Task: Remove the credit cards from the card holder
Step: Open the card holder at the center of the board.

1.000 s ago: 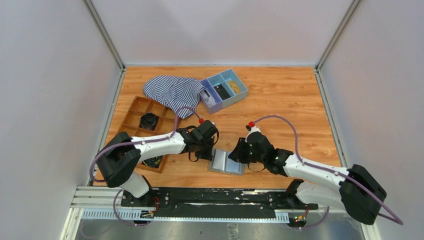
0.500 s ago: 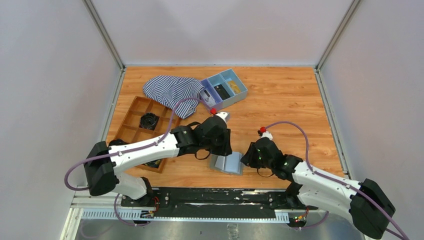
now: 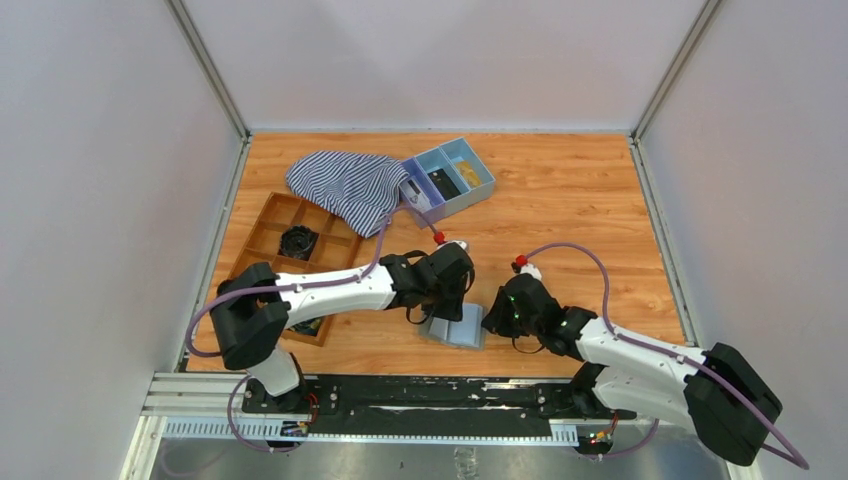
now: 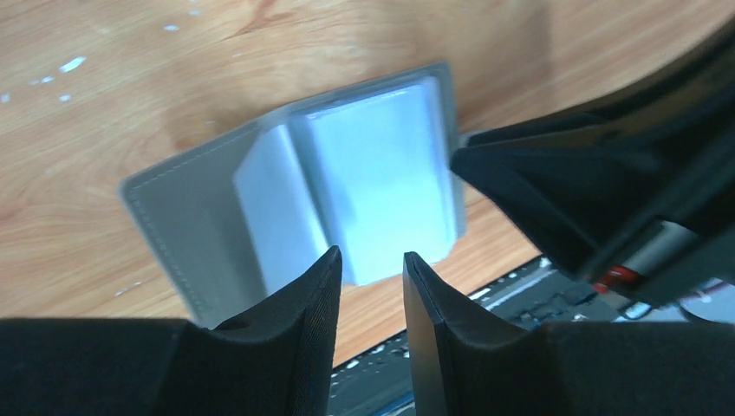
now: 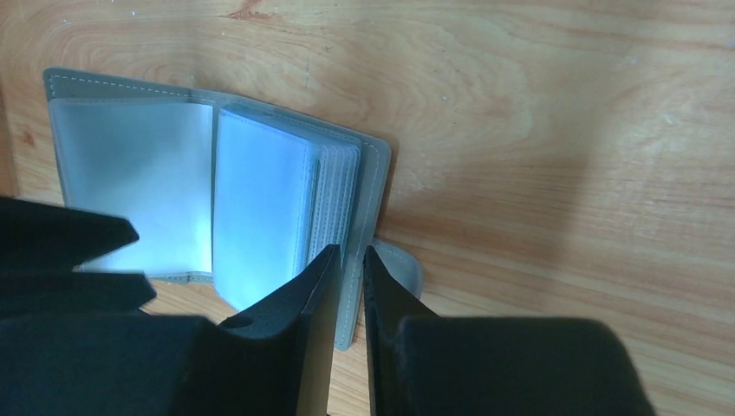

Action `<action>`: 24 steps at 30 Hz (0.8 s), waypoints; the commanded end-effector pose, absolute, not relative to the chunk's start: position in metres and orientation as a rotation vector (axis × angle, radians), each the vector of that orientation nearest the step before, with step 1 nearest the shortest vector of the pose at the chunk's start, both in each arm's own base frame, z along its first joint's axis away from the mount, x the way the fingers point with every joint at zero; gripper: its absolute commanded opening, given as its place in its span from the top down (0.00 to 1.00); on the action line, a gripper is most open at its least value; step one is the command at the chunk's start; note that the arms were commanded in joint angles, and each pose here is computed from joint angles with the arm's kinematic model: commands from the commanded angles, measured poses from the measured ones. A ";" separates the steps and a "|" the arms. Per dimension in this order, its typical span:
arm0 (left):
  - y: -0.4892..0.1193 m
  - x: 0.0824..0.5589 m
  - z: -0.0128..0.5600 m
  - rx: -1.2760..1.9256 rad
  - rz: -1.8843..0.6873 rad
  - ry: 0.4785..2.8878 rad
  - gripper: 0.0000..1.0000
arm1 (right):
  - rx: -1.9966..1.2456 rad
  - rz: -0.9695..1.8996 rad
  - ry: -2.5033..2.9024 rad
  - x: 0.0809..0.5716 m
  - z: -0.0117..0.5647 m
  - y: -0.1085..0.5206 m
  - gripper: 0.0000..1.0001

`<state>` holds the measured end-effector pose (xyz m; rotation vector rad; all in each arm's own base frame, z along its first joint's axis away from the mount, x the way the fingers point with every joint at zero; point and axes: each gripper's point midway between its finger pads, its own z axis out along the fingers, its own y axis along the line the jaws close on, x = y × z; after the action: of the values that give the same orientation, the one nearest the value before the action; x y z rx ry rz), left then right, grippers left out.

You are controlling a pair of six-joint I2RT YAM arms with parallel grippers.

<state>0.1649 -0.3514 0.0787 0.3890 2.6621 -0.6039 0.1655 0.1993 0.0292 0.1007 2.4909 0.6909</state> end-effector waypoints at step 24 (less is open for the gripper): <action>-0.288 0.165 0.000 0.250 -0.448 2.824 0.69 | 0.132 0.686 2.465 0.167 0.035 0.192 0.80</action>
<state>0.1692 -0.2904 0.0199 0.2373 2.7858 -0.4816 0.1655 0.2075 0.0422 0.0816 2.4530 0.7684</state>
